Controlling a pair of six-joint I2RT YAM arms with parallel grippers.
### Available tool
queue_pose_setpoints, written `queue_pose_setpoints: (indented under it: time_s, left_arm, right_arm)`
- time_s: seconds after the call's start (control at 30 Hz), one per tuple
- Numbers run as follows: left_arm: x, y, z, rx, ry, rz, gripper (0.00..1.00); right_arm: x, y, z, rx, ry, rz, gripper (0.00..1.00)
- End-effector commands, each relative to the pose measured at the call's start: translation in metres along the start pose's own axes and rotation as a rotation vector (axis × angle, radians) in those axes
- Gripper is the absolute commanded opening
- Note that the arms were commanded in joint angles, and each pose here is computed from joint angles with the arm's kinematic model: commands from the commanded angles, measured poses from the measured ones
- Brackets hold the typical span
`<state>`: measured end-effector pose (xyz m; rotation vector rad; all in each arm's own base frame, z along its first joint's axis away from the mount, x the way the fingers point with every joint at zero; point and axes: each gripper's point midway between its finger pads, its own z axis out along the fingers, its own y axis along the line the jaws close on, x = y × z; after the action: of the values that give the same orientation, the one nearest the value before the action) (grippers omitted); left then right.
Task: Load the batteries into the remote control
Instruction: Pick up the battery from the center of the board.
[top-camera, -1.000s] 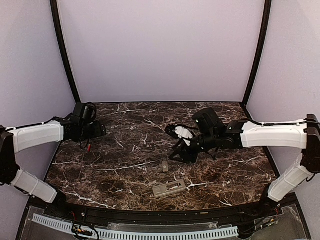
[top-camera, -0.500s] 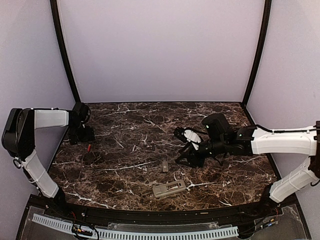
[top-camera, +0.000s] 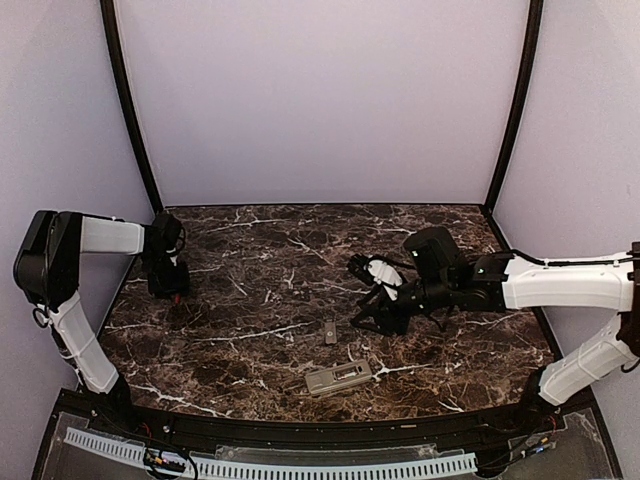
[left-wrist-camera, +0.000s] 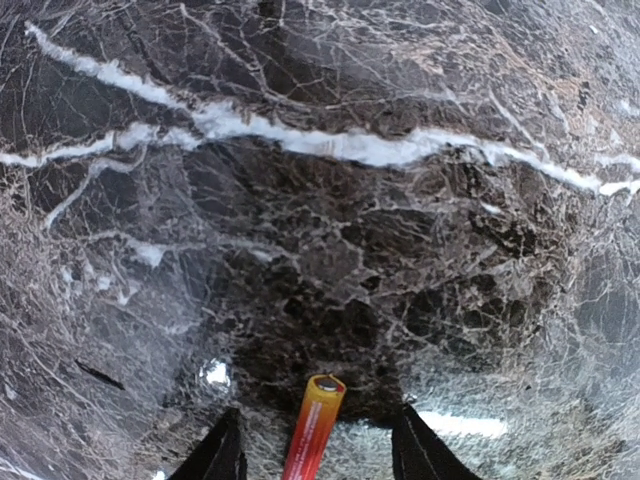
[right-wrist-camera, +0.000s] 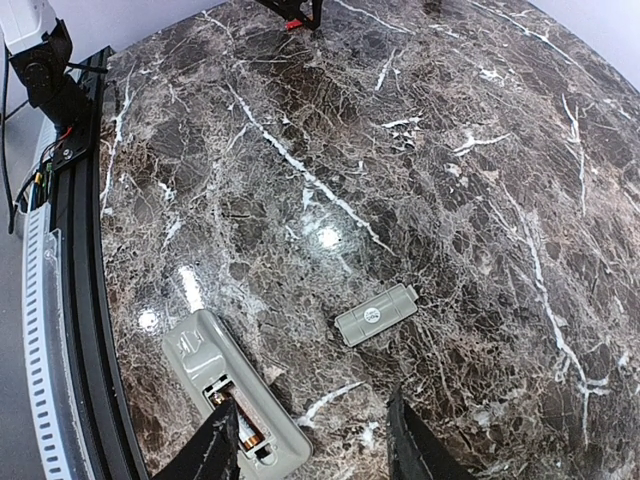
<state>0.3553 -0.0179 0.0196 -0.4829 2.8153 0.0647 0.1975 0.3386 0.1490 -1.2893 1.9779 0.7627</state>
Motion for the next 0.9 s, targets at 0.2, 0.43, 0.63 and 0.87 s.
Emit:
queue_pose_setpoints:
  time_s: [0.2, 0.43, 0.63, 0.87]
  left_arm:
    - [0.02, -0.001, 0.007, 0.029, 0.095, -0.012, 0.27]
    - [0.021, -0.006, -0.001, 0.057, 0.105, -0.019, 0.16]
    - [0.024, -0.002, -0.008, 0.046, 0.112, -0.015, 0.17]
    - [0.027, 0.0, -0.005, 0.039, 0.113, -0.022, 0.17]
  right_arm:
    - [-0.005, -0.004, -0.008, 0.027, -0.025, -0.015, 0.47]
    - [-0.006, -0.004, -0.008, 0.027, -0.023, -0.014, 0.47]
    - [-0.006, -0.004, -0.009, 0.028, -0.024, -0.015, 0.47]
    - [-0.008, -0.004, -0.011, 0.028, -0.026, -0.016, 0.47]
